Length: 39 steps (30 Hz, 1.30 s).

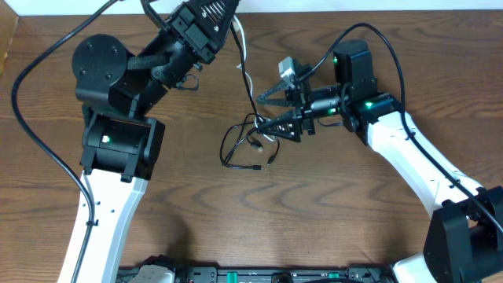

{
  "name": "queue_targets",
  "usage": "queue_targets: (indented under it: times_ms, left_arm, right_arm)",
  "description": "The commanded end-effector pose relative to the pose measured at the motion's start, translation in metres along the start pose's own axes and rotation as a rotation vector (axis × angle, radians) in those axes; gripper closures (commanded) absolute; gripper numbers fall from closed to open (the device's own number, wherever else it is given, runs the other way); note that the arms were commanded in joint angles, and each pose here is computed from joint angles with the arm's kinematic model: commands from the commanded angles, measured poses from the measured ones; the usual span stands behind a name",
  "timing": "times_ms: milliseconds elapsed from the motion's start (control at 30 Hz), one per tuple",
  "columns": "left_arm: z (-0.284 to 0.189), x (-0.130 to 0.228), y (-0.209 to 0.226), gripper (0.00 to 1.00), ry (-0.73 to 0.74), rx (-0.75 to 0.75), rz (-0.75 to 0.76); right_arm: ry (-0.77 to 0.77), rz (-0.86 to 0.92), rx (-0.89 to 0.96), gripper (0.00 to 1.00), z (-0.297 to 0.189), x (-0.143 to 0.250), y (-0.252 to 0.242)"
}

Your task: Untangle cables

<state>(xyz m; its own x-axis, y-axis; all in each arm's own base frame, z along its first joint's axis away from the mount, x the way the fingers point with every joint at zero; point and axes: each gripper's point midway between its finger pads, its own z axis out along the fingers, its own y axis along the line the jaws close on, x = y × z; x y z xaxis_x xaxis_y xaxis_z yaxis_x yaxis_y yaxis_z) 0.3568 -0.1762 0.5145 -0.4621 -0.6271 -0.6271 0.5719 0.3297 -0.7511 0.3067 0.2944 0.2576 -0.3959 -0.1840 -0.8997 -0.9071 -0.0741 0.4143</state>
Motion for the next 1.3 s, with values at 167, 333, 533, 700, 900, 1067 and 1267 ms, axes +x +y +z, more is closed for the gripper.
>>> queue_targets:
  times_ms: [167,333,533,700,900,1067,1267]
  left_arm:
    - [0.0,-0.004,-0.005,0.92,-0.011,-0.003,-0.003]
    - [-0.001,0.0,0.003,0.92,0.007,-0.032,-0.02]
    - [-0.004,0.017,0.03,0.91,0.078,-0.136,0.084]
    - [-0.024,0.029,0.093,0.87,0.09,-0.438,0.087]
    - [-0.056,0.044,0.148,0.7,0.14,-0.722,0.116]
    - [-0.065,0.063,0.166,0.39,0.254,-0.779,0.172]
    - [-0.048,0.11,0.167,0.35,0.514,-0.596,0.225]
  right_arm:
    - [0.026,-0.001,-0.007,0.3,0.021,0.0,0.006]
    - [0.069,0.058,0.166,0.48,0.039,0.008,-0.016]
    - [0.022,0.335,0.446,0.99,-0.004,0.015,-0.068]
    - [0.009,0.534,0.681,0.99,-0.073,0.036,-0.095]
    - [0.022,0.621,0.88,0.99,-0.135,0.045,-0.084]
    - [0.067,0.705,0.943,0.99,-0.15,0.048,-0.067]
    - [0.058,0.804,1.02,0.99,-0.161,0.03,-0.052]
